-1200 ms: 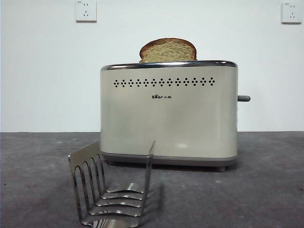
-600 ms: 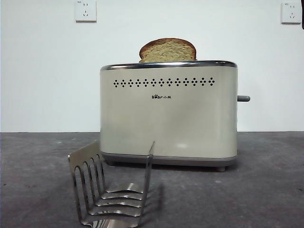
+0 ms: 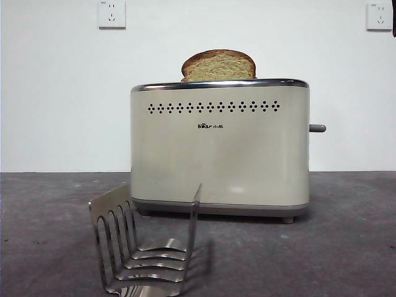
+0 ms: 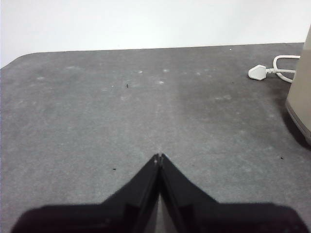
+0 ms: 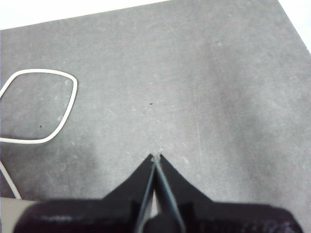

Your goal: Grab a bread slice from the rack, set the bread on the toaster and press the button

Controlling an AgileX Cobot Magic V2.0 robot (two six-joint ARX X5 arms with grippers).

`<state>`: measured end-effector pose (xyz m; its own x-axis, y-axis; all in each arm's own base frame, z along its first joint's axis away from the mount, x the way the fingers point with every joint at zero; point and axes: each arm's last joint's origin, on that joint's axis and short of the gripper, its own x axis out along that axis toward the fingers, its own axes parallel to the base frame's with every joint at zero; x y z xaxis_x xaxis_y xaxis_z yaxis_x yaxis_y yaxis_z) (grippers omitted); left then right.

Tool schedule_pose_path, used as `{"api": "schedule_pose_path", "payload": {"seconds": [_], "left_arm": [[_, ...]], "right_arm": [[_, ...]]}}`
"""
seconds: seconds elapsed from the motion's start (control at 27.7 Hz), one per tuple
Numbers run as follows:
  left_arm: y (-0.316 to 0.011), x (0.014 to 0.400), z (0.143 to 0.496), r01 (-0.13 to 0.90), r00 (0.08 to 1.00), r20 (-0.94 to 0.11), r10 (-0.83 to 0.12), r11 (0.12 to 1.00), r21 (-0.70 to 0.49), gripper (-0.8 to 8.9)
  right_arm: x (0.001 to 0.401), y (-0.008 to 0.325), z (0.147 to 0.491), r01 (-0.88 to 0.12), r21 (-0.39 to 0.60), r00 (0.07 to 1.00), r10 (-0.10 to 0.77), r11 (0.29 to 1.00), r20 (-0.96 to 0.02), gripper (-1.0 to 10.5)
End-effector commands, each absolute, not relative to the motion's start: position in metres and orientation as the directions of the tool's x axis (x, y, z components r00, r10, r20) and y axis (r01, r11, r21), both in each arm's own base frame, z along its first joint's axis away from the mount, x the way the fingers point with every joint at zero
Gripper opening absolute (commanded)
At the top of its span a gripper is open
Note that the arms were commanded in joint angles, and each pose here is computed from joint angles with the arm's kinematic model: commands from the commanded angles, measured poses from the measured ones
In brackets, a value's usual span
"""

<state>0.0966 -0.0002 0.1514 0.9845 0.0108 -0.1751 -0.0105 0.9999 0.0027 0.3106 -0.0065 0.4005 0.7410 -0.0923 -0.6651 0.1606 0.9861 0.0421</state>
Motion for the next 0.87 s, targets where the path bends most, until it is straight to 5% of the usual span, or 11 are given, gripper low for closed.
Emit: {"api": "schedule_pose_path", "payload": {"seconds": [0.04,0.29,0.43,0.58,0.69,0.76,0.87], "left_arm": [[0.000,0.097,0.148,-0.007,0.983,-0.183,0.009,1.000,0.011,-0.04],[0.000,0.098,0.146,-0.006,0.978,-0.208,0.009,1.000,0.012,-0.04],[0.000,0.099,0.145,-0.006,0.976,-0.216,0.009,1.000,0.012,-0.04],[0.000,0.099,0.145,-0.006,0.976,-0.216,0.009,1.000,0.012,-0.04],[0.000,0.099,0.145,-0.006,0.976,-0.216,0.009,1.000,0.012,-0.04],[0.000,0.099,0.145,-0.007,0.976,-0.216,0.009,1.000,0.012,-0.04],[0.000,0.099,0.145,-0.007,0.976,-0.217,0.009,1.000,0.012,-0.04]], "right_arm": [[0.312,-0.007,0.400,0.159,0.034,0.743,-0.097,0.987,-0.662,0.0],[0.312,-0.007,0.400,0.159,0.034,0.743,-0.097,0.987,-0.662,0.0],[0.277,-0.005,0.416,0.168,0.031,0.788,-0.115,0.985,-0.604,0.0],[0.190,0.002,0.414,0.103,0.083,0.939,-0.069,0.991,-0.337,0.0],[0.132,-0.002,0.377,0.179,0.065,0.977,-0.170,0.982,-0.127,0.0],[0.108,-0.005,0.335,0.257,0.076,0.966,-0.253,0.963,-0.057,0.0],[0.097,-0.005,0.290,0.237,0.082,0.972,-0.236,0.968,-0.020,0.0]]}}
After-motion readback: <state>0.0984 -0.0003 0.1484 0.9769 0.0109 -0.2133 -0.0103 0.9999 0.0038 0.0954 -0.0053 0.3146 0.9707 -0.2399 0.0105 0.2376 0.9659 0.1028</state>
